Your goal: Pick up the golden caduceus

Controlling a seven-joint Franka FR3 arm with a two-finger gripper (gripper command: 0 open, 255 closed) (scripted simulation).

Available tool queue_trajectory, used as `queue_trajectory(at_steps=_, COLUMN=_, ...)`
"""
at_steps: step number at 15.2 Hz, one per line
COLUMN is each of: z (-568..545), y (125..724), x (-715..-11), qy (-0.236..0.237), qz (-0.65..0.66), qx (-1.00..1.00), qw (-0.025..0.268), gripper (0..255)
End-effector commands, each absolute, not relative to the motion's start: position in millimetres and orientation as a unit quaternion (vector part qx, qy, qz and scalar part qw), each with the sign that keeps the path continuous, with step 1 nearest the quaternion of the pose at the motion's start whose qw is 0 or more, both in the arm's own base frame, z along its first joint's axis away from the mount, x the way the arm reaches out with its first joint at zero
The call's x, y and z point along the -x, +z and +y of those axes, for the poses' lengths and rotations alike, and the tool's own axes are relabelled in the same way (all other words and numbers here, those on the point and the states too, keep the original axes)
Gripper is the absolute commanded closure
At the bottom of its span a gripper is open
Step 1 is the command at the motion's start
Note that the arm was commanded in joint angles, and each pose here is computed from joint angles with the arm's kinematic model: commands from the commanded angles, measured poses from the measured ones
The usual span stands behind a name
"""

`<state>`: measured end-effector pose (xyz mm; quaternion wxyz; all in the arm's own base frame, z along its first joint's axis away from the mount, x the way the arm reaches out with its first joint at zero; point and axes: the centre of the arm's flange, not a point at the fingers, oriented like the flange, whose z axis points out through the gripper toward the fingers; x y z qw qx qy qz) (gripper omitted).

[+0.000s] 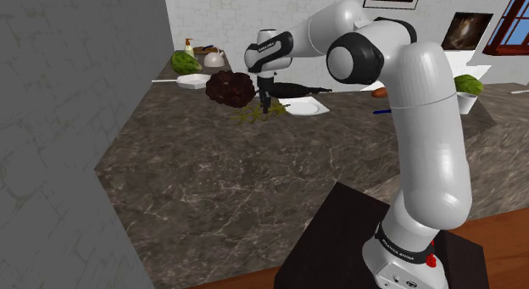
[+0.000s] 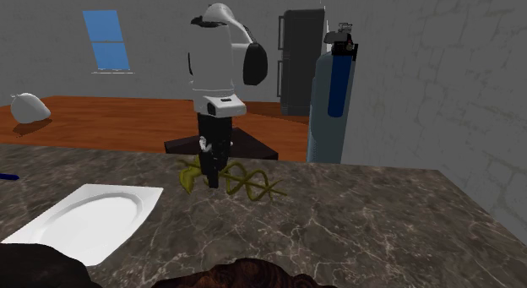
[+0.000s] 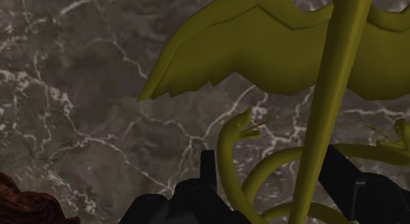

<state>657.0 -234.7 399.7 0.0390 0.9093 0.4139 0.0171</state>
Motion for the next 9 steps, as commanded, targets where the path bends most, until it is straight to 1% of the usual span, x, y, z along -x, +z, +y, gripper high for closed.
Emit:
queue_trajectory(at_steps=1, z=-234, y=411, x=-657, qy=0.017, qz=0.414, qx=-0.909, qw=0.039, gripper=255)
queue_trajectory(at_steps=9, z=-234, y=453, x=-657, qy=0.017, qz=0.414, qx=-0.909, qw=0.039, gripper=255)
